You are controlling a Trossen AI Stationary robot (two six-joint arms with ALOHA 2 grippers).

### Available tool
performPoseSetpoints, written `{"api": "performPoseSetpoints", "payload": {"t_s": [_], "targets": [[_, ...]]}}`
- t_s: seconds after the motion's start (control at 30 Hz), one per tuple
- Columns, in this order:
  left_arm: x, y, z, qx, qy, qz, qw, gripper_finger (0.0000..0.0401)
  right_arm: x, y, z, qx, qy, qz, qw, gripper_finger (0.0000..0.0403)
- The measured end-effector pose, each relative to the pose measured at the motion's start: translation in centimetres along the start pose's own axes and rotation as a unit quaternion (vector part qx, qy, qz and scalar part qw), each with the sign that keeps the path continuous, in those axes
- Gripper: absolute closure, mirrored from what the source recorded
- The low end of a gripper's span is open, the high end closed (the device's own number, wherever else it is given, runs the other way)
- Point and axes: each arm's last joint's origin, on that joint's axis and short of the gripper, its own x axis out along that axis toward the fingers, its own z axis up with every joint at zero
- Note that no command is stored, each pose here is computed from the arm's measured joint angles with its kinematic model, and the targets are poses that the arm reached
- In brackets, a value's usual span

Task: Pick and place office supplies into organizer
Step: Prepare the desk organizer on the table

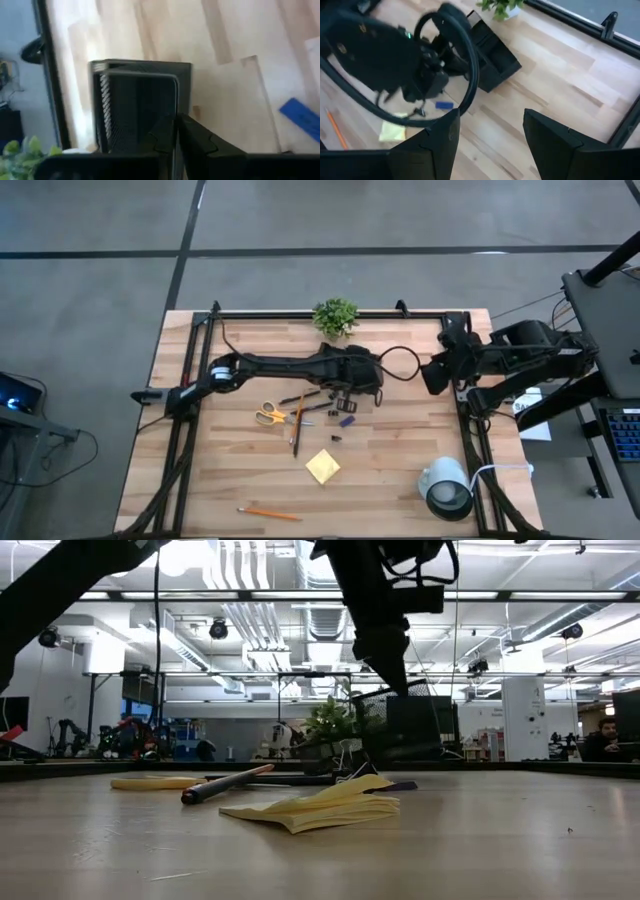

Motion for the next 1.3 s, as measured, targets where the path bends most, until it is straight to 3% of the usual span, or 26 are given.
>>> {"api": "performPoseSetpoints", "payload": {"t_s": [0.33, 0.43, 0.5, 0.6, 0.83, 0.93, 1.03, 1.1, 1.2, 1.3], "targets": [[-1.3, 0.5, 0.4, -0.014, -0.022, 0.019, 0.999, 0.0241, 0.7, 0.1, -0.4, -0.042, 0.020, -0.004, 0.999, 0.0197], [-4.0, 0.8, -0.5, -0.037, -0.002, -0.005, 0.999, 0.0208, 1.5, 0.5, -1.1, -0.129, 0.062, 0.004, 0.990, 0.0197], [-5.8, 0.9, -1.4, -0.080, 0.010, -0.048, 0.996, 0.0201, 2.7, 1.2, -1.8, -0.211, 0.089, 0.000, 0.973, 0.0197], [-6.6, 0.8, -3.2, -0.155, 0.036, -0.080, 0.984, 0.0201, 5.1, 2.4, -2.6, -0.302, 0.122, -0.028, 0.945, 0.0197], [-5.2, -1.3, -9.4, -0.290, 0.115, -0.076, 0.947, 0.0241, 9.9, 4.6, -3.5, -0.420, 0.150, -0.092, 0.891, 0.0197], [-4.0, -2.9, -12.0, -0.326, 0.111, -0.084, 0.935, 0.0266, 10.9, 4.3, -3.4, -0.431, 0.150, -0.093, 0.885, 0.0200], [-3.2, -3.5, -14.0, -0.366, 0.071, -0.081, 0.924, 0.0289, 11.6, 3.7, -2.8, -0.417, 0.131, -0.072, 0.897, 0.0209], [-2.5, -3.3, -15.1, -0.407, 0.045, -0.085, 0.908, 0.0298, 12.0, 3.5, -2.5, -0.433, 0.116, -0.046, 0.893, 0.0216], [-1.8, -3.0, -16.8, -0.471, 0.033, -0.106, 0.875, 0.0303, 12.8, 3.6, -2.6, -0.499, 0.106, -0.029, 0.860, 0.0222], [-2.2, -2.8, -18.0, -0.495, 0.016, -0.121, 0.860, 0.0304, 13.9, 4.0, -2.9, -0.572, 0.104, -0.025, 0.813, 0.0221]]}}
